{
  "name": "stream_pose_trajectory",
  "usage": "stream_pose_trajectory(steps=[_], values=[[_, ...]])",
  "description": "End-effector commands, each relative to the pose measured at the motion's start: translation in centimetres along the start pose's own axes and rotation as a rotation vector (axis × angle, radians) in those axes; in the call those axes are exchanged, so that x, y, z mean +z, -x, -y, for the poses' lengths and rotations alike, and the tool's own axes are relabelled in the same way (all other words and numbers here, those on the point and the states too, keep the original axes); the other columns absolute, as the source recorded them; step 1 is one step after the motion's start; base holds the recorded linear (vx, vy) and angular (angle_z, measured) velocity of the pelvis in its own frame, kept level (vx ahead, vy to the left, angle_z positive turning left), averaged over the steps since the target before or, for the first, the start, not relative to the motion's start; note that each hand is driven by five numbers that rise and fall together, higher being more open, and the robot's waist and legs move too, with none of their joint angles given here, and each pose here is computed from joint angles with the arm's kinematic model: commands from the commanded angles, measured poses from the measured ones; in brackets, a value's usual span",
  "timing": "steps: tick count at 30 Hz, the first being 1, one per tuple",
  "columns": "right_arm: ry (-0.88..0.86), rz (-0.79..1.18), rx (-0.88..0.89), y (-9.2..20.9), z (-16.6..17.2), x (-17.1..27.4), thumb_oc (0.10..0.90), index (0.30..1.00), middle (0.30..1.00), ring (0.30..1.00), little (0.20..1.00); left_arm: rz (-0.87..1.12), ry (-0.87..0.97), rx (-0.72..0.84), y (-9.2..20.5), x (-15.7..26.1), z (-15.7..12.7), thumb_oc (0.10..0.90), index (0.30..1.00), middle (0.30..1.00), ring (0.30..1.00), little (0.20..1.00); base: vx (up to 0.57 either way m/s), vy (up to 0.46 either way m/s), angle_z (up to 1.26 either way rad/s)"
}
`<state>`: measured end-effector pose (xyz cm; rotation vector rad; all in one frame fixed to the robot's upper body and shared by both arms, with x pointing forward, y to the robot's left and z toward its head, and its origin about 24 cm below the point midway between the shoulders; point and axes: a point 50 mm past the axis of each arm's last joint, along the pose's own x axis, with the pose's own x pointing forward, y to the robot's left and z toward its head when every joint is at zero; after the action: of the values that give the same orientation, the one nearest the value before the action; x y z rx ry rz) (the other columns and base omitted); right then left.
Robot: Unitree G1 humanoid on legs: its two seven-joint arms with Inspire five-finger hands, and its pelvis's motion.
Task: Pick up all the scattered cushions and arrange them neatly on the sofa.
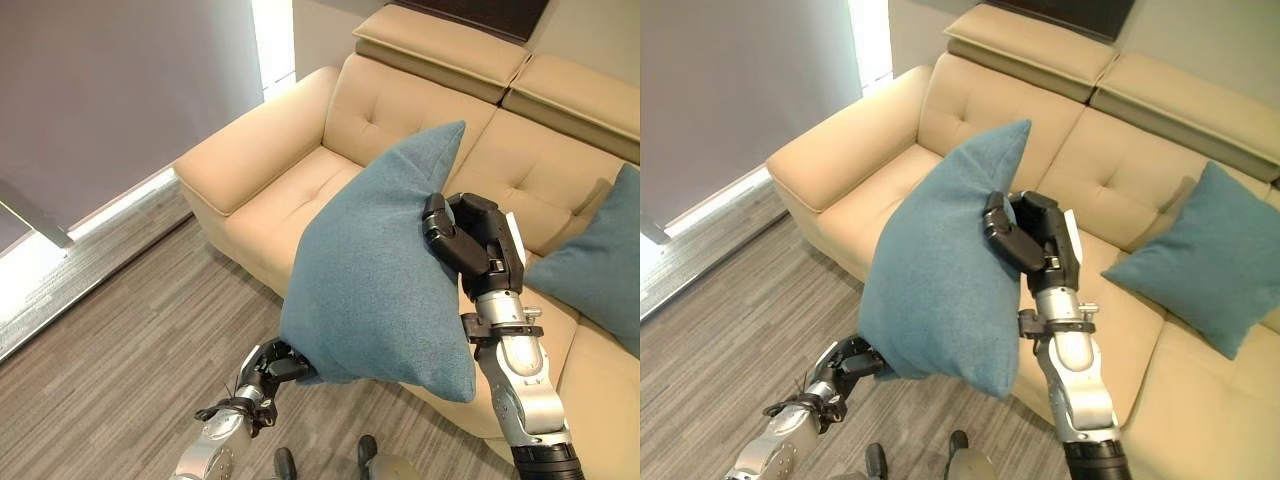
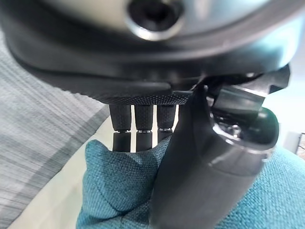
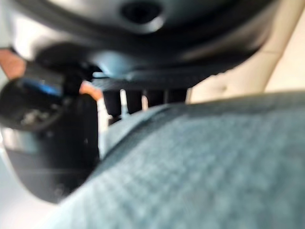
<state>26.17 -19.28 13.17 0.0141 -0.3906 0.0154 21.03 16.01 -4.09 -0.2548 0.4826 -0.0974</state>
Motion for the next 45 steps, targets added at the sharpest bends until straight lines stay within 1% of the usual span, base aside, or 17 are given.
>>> stream_pose_trajectory(steps=[1,10,13,19,26,29,35,45], values=[[-0.058,0.264,0.148,-0.7,-3.2,4.1,0.400,0.300,0.300,0.300,0.300,0.523,0.027,-0.306,0.9,10.0,5.6,0.400,0.300,0.300,0.300,0.300,0.18,0.064,-0.07],[-0.025,0.260,0.148,-1.2,-3.0,4.0,0.400,0.300,0.300,0.300,0.300,0.550,0.035,-0.306,0.7,10.6,5.6,0.400,0.300,0.300,0.300,0.300,0.19,-0.027,0.01],[0.024,0.249,0.115,-0.7,-1.9,3.7,0.400,0.300,0.300,0.300,0.300,0.558,0.044,-0.342,0.8,10.6,6.4,0.400,0.300,0.300,0.300,0.300,0.26,-0.093,0.12],[0.027,0.226,0.099,-0.4,-1.2,3.5,0.400,0.300,0.300,0.300,0.300,0.554,0.049,-0.358,0.8,10.5,7.0,0.400,0.300,0.300,0.300,0.300,0.14,-0.096,0.14],[0.048,0.212,0.095,-0.2,-0.9,3.4,0.400,0.300,0.300,0.300,0.300,0.540,0.033,-0.358,1.0,10.4,6.7,0.400,0.300,0.300,0.300,0.300,0.17,0.061,-0.05],[0.054,0.206,0.065,-0.1,-0.5,3.2,0.400,0.300,0.300,0.300,0.300,0.559,0.050,-0.355,1.0,10.9,7.0,0.400,0.300,0.300,0.300,0.300,0.23,0.181,-0.05],[0.081,0.186,0.090,-0.2,-0.9,2.9,0.400,0.300,0.300,0.300,0.300,0.554,0.028,-0.374,1.0,10.8,7.5,0.400,0.300,0.300,0.300,0.300,0.24,0.233,-0.31],[0.050,0.199,0.140,-0.7,-2.9,2.8,0.400,0.300,0.300,0.300,0.300,0.584,-0.020,-0.336,1.1,11.5,6.7,0.400,0.300,0.300,0.300,0.300,0.13,0.208,-0.13]])
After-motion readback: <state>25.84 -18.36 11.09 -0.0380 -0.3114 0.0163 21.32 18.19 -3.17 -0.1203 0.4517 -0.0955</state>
